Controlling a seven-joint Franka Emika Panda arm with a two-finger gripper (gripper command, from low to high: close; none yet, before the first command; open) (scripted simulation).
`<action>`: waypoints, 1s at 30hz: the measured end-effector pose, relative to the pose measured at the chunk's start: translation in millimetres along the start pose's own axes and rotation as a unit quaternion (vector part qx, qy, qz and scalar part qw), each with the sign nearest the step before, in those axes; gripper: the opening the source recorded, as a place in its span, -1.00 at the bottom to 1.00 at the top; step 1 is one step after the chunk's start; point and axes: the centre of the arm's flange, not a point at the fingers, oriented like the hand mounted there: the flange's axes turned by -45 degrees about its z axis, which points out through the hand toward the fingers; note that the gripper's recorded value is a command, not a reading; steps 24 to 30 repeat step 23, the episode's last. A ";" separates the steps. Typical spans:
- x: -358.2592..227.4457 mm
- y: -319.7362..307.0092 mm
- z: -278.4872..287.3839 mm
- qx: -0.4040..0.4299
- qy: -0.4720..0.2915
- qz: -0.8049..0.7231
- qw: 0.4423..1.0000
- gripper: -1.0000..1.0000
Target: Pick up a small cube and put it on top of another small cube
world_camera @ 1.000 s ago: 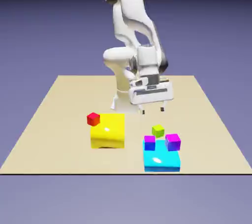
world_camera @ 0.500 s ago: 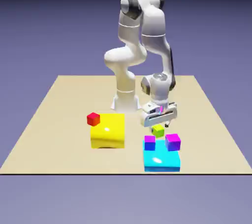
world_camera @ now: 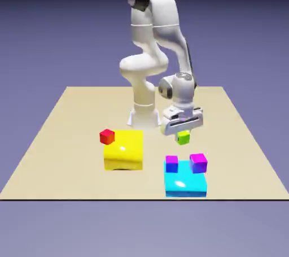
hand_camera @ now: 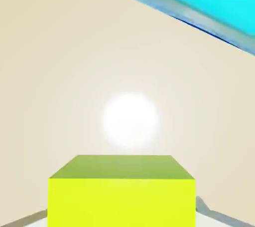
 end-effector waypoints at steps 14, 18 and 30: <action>156.0 36.3 -96.4 -0.001 0.000 0.061 0.998 -1.00; 156.9 36.3 -53.3 -0.002 0.000 0.061 0.998 -1.00; 156.2 35.4 -41.0 -0.002 0.000 0.060 0.998 1.00</action>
